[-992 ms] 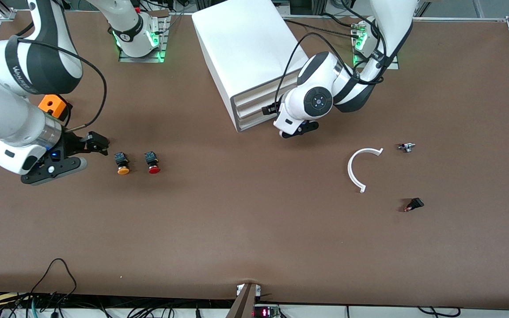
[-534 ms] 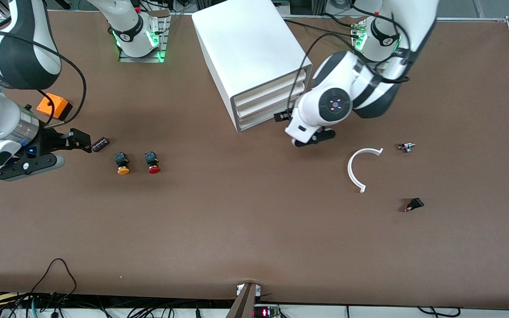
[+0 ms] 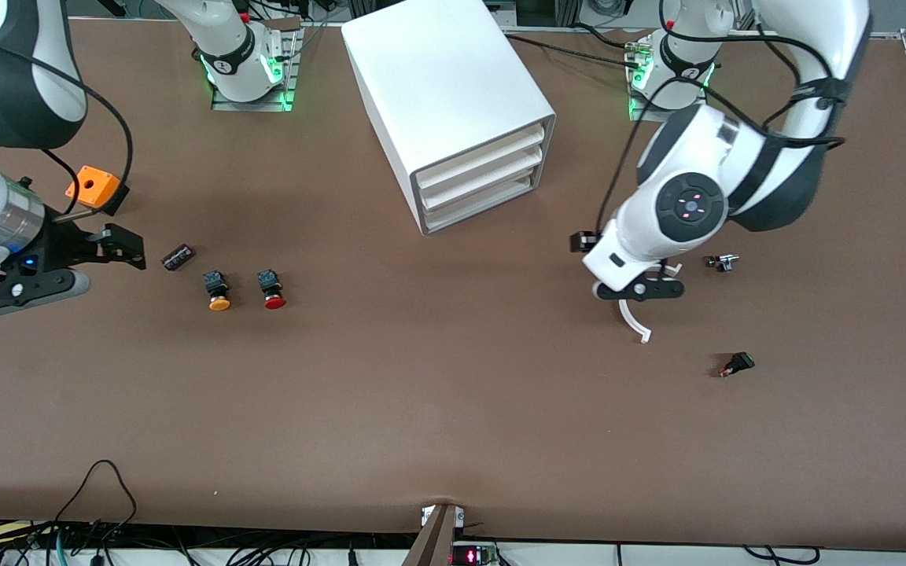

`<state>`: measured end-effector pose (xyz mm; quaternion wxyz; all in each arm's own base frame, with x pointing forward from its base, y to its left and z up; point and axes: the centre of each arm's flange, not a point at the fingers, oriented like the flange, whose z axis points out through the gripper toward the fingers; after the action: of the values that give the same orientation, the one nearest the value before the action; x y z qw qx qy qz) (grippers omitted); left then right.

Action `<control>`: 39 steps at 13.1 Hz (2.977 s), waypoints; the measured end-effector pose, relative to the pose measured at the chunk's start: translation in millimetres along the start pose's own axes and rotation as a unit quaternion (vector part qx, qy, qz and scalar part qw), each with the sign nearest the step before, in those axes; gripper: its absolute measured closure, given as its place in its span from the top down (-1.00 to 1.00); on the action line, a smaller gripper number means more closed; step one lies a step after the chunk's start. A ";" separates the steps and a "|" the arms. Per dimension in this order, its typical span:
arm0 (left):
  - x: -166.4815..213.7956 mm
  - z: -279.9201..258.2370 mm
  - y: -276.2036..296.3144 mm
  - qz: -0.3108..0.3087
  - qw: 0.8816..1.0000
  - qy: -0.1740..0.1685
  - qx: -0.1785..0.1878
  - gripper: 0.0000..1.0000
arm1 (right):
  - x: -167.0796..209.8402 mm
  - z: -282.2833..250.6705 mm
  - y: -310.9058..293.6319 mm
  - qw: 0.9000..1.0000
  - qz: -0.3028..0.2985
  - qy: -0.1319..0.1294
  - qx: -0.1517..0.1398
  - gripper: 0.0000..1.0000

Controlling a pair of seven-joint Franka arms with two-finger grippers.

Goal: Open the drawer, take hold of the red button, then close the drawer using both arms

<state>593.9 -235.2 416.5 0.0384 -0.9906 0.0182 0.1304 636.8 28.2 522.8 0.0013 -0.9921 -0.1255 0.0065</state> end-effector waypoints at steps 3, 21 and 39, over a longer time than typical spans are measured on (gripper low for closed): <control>12.6 -43.2 -56.0 0.048 0.999 0.022 0.008 0.98 | -14.8 -4.7 25.5 0.999 0.029 -0.021 0.018 1.00; -81.2 -119.4 -212.8 0.060 0.990 0.129 -0.020 1.00 | -53.2 -72.4 72.2 0.999 -0.011 -0.041 0.023 1.00; -76.4 -121.9 -214.0 0.059 0.989 0.135 -0.019 1.00 | -42.0 -59.9 70.2 0.999 -0.029 -0.024 0.025 1.00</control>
<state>561.3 -29.8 569.0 0.0093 -0.9968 0.0793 -0.0020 614.4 -50.3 582.9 0.0233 -0.9872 -0.1541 0.0339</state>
